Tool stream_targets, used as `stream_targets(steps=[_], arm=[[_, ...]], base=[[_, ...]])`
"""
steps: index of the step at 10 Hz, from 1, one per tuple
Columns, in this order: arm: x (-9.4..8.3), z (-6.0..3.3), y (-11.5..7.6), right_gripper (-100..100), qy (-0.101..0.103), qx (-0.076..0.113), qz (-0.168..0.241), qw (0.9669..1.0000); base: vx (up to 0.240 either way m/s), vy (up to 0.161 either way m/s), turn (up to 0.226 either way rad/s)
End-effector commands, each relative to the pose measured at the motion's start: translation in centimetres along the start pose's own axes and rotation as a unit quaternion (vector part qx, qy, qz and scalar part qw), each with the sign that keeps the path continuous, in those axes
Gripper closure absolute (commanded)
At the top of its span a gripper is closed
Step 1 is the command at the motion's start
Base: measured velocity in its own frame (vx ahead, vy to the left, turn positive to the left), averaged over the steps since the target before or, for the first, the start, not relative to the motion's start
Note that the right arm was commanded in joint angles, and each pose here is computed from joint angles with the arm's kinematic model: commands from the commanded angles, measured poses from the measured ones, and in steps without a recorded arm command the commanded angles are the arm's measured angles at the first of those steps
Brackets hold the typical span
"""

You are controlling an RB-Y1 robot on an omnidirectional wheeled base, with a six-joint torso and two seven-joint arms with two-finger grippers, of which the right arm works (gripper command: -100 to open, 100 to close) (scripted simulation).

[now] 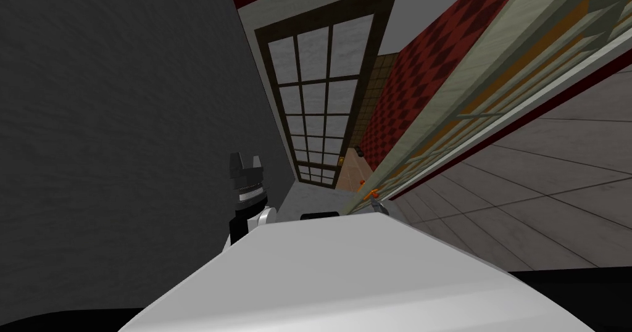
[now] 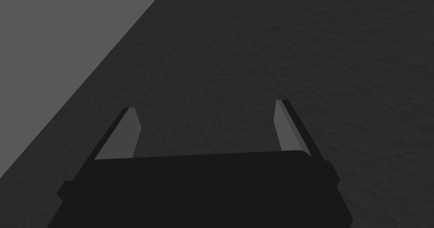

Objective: Pull the door open

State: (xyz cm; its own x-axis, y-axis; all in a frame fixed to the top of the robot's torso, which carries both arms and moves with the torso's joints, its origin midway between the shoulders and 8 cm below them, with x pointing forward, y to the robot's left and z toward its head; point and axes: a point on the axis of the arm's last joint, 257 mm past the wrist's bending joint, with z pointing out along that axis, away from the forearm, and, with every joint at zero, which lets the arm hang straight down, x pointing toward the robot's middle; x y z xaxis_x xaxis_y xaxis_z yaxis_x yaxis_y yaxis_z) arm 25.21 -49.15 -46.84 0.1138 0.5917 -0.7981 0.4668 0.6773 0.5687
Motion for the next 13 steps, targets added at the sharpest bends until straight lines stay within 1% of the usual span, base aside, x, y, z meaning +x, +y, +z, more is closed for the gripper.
stream_targets(steps=[1,3,6,8,11,12,13], arm=[[-1.3,-0.15,-1.6,100,-0.008,0.019,0.019,0.9996],[-1.4,-0.16,-1.8,100,-0.011,0.02,0.045,0.9987],[-1.7,-0.14,-2.0,100,-0.016,0.022,0.085,0.996],[-1.9,-0.12,-2.1,100,-0.019,0.023,0.112,0.9933],[-2.2,-0.1,-2.3,100,-0.024,0.024,0.152,0.9879],[-2.2,-0.1,-2.3,100,-0.024,0.024,0.152,0.9879],[-2.3,-0.05,-2.3,100,-0.026,0.024,0.166,0.9855]], base=[[-0.048,0.0,0.033],[-0.039,-0.011,0.042],[-0.033,-0.007,0.051],[-0.035,-0.002,0.058],[-0.041,-0.01,0.048],[-0.021,-0.001,0.015],[-0.011,0.001,0.048]])
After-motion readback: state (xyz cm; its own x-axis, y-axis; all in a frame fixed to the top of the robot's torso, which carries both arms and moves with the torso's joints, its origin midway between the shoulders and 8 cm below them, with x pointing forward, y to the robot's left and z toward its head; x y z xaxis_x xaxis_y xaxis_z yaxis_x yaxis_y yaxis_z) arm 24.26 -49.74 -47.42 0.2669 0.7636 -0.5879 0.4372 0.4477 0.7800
